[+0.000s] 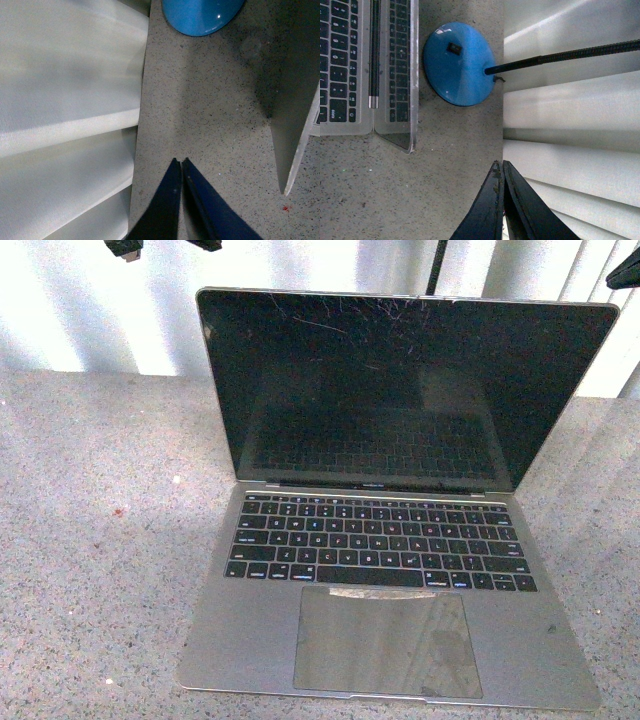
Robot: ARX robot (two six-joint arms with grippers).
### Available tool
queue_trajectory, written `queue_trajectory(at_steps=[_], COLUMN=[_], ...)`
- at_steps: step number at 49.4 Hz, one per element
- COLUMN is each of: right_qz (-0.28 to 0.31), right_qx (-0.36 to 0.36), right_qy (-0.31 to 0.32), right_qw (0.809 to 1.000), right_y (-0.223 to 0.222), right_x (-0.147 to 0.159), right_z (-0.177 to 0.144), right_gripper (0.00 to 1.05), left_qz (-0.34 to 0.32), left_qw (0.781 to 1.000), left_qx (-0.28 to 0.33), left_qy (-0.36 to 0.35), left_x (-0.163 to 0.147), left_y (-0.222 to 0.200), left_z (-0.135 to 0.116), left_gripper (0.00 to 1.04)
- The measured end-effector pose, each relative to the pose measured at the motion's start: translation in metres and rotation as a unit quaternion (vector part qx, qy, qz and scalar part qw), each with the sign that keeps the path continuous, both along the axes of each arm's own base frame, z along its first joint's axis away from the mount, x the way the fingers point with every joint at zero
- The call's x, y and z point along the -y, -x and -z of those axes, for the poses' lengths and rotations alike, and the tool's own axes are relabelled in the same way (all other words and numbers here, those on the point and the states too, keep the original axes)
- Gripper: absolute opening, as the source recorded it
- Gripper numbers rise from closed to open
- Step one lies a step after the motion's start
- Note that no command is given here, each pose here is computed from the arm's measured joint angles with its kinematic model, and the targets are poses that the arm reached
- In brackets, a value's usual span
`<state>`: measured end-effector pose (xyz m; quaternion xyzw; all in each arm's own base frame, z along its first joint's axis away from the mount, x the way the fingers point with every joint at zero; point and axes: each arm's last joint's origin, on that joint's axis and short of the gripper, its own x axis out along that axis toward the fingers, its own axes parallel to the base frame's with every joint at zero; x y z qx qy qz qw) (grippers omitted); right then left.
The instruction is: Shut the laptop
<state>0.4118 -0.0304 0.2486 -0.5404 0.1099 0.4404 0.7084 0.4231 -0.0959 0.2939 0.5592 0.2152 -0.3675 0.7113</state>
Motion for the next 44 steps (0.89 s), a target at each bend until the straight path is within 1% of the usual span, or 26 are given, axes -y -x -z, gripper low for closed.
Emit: queue_trajectory(at_steps=[22, 29, 44], right_qz=[0.014, 0.012, 0.008], right_qx=[-0.036, -0.055, -0.073], right_qy=[-0.033, -0.035, -0.041], right_qw=[0.999, 0.998, 0.996], right_y=[-0.008, -0.007, -0.005], right_x=[-0.004, -0.009, -0.015], right_z=[0.004, 0.008, 0.011], right_gripper=[0.03, 0.03, 0.03], left_qz=[0.007, 0.013, 0.024], left_qw=[0.999, 0.999, 0.998], left_qx=[-0.031, -0.03, -0.05], left_qy=[-0.003, -0.001, -0.006], left_x=[0.004, 0.007, 0.012], left_y=[-0.001, 0.0, 0.004], left_z=[0.013, 0.014, 0.028], left_gripper=[0.04, 0.04, 0.04])
